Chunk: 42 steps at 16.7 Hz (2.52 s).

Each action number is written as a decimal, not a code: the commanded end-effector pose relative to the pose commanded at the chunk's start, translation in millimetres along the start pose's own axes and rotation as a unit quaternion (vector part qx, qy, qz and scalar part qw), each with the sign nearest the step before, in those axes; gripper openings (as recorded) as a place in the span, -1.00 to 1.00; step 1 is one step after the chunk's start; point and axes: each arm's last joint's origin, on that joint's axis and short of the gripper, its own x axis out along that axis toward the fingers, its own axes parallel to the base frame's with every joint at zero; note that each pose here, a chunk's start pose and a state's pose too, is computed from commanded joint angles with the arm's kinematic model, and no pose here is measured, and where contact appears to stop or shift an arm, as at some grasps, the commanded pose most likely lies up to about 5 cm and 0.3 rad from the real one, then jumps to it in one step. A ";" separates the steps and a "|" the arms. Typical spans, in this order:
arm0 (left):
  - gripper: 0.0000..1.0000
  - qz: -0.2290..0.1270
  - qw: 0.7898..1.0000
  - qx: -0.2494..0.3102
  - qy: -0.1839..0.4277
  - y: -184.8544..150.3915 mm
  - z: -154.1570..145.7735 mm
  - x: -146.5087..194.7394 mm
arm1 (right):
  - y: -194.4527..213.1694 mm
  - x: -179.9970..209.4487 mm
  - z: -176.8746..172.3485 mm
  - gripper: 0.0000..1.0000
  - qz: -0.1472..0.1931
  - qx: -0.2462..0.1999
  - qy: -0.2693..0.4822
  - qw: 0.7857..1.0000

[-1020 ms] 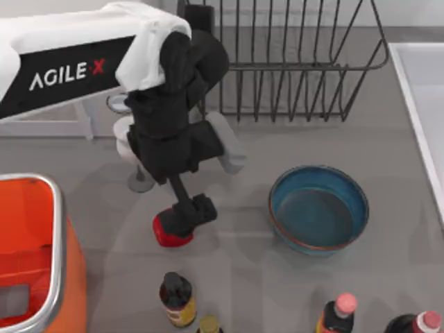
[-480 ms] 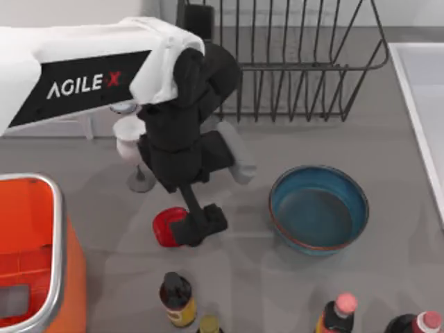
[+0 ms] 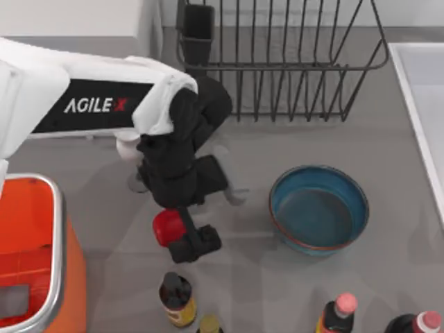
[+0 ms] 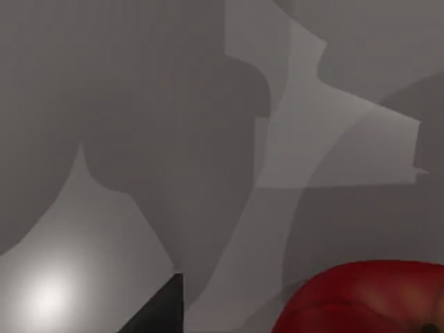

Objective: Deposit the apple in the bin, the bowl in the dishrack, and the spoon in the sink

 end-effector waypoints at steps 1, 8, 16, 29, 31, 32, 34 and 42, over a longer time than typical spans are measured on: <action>1.00 0.000 1.000 0.000 0.000 0.3 -0.5 0.2 | 0.0 0.0 0.0 1.00 0.000 0.000 0.000 1.000; 0.40 0.000 1.000 0.000 0.000 0.3 -0.5 0.2 | 0.0 0.0 0.0 1.00 0.000 0.000 0.000 1.000; -0.81 0.000 1.000 0.000 0.000 0.3 -0.5 0.2 | 0.0 0.0 0.0 1.00 0.000 0.000 0.000 1.000; -1.00 0.015 0.999 0.029 -0.014 -2.9 12.1 -11.6 | 0.0 0.0 0.0 1.00 0.000 0.000 0.000 1.000; -1.00 0.029 0.998 0.055 -0.020 -5.9 23.9 -26.8 | 0.0 0.0 0.0 1.00 0.000 0.000 0.000 1.000; -1.00 0.036 0.997 0.063 -0.022 -6.9 27.8 -36.6 | 0.0 0.0 0.0 1.00 0.000 0.000 0.000 1.000; -1.00 0.041 0.996 0.069 -0.024 -8.2 29.8 -58.6 | 0.0 0.0 0.0 1.00 0.000 0.000 0.000 1.000; -1.00 0.010 1.000 0.006 -0.010 -7.3 -0.5 -106.2 | 0.0 0.0 0.0 1.00 0.000 0.000 0.000 1.000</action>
